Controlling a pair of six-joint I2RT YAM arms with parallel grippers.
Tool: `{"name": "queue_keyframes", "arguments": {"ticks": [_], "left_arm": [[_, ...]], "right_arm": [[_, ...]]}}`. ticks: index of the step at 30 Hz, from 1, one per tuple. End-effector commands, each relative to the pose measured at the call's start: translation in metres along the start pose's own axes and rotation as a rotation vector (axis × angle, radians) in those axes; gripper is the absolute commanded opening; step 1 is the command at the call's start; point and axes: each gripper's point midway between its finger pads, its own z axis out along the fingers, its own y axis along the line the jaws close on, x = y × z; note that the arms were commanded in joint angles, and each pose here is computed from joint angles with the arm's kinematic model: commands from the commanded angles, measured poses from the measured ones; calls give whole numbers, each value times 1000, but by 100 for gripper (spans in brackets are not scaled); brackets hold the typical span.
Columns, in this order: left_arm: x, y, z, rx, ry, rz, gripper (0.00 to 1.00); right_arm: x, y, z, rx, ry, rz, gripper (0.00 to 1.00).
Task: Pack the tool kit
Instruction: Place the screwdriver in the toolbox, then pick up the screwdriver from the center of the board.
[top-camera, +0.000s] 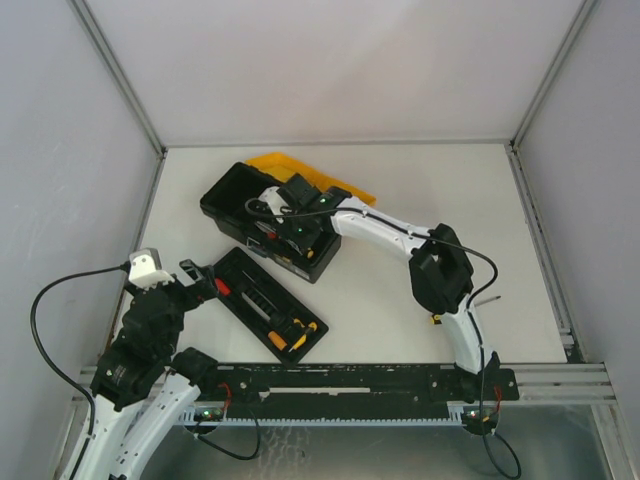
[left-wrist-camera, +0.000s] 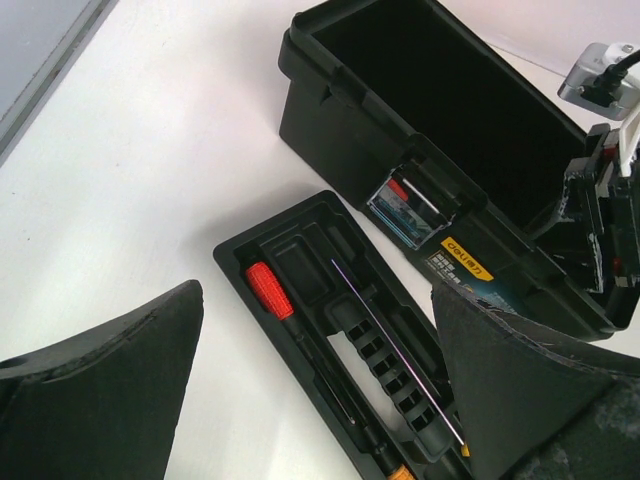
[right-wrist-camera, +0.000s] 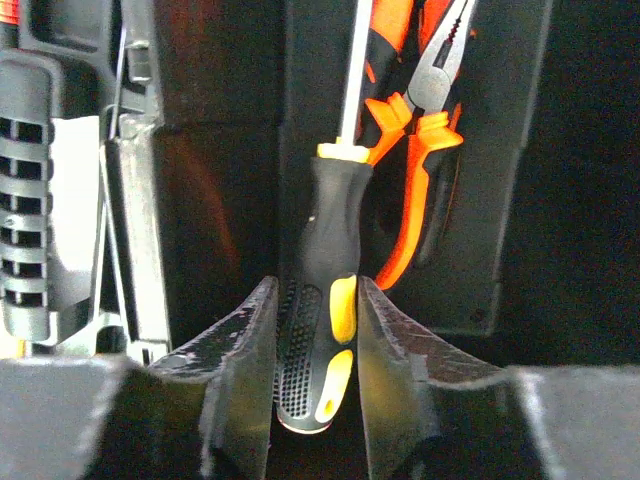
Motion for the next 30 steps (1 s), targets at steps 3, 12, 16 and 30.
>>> {"name": "queue_keyframes", "arguments": {"ticks": [3, 12, 16, 30], "left_arm": [[-2, -2, 3, 8, -13, 15, 100], [-1, -3, 3, 10, -10, 16, 100], [-2, -3, 3, 13, -14, 14, 100], [-1, -6, 3, 32, -7, 17, 100]], "right_arm": [[-52, 4, -74, -71, -209, 54, 44], [-40, -31, -181, 241, -462, 237, 55], [44, -71, -209, 586, -464, 570, 66], [321, -56, -191, 1124, -117, 1446, 71]]}}
